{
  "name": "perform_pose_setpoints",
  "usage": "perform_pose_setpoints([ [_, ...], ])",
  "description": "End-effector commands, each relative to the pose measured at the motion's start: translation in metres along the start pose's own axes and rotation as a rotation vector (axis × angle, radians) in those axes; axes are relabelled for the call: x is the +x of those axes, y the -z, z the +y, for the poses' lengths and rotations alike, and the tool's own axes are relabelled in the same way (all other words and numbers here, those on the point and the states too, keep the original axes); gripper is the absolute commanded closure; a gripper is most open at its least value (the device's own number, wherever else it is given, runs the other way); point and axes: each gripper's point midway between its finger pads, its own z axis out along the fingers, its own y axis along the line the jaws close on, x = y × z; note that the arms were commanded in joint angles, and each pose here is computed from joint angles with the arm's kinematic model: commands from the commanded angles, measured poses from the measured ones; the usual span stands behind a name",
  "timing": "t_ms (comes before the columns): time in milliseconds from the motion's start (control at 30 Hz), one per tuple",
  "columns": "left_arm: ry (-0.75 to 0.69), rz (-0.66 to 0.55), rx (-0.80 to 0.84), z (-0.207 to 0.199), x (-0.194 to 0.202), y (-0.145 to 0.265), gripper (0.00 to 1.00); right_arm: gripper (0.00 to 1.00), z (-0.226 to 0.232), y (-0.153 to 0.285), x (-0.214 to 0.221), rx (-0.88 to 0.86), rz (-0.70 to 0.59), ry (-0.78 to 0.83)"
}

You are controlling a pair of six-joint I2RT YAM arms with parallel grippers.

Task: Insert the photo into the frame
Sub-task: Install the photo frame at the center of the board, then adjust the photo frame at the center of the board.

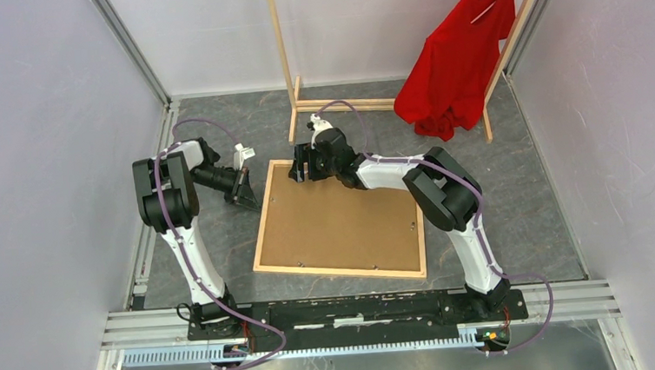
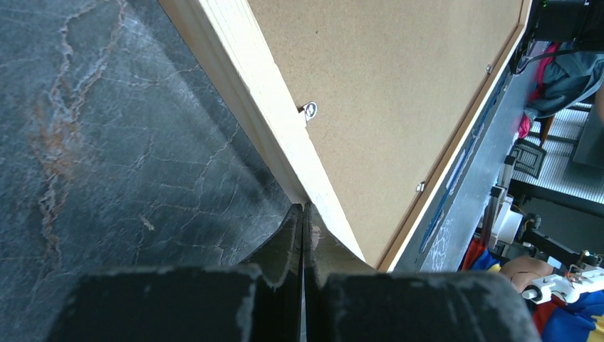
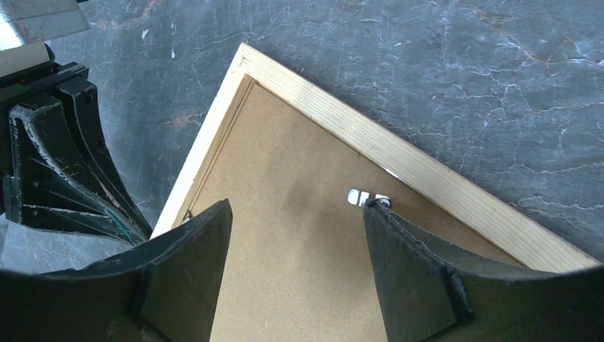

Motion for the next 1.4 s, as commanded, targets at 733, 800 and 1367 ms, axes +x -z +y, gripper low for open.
perform_pose_setpoints([
  [733, -0.076, 0.059, -0.029, -0.01, 0.023, 0.0, 0.98, 0.16, -0.006, 0.068, -0.044, 0.019, -0.116, -0.008],
  [800, -0.076, 0.062, -0.046, -0.009, 0.025, 0.0, 0.98, 0.12, -0.022, 0.092, -0.04, 0.06, -0.125, -0.016],
  [1367, -0.17, 0.193, -0.209, 0.001, 0.054, -0.004, 0.98, 0.02, -0.208, 0.274, 0.036, 0.726, -0.267, -0.139],
])
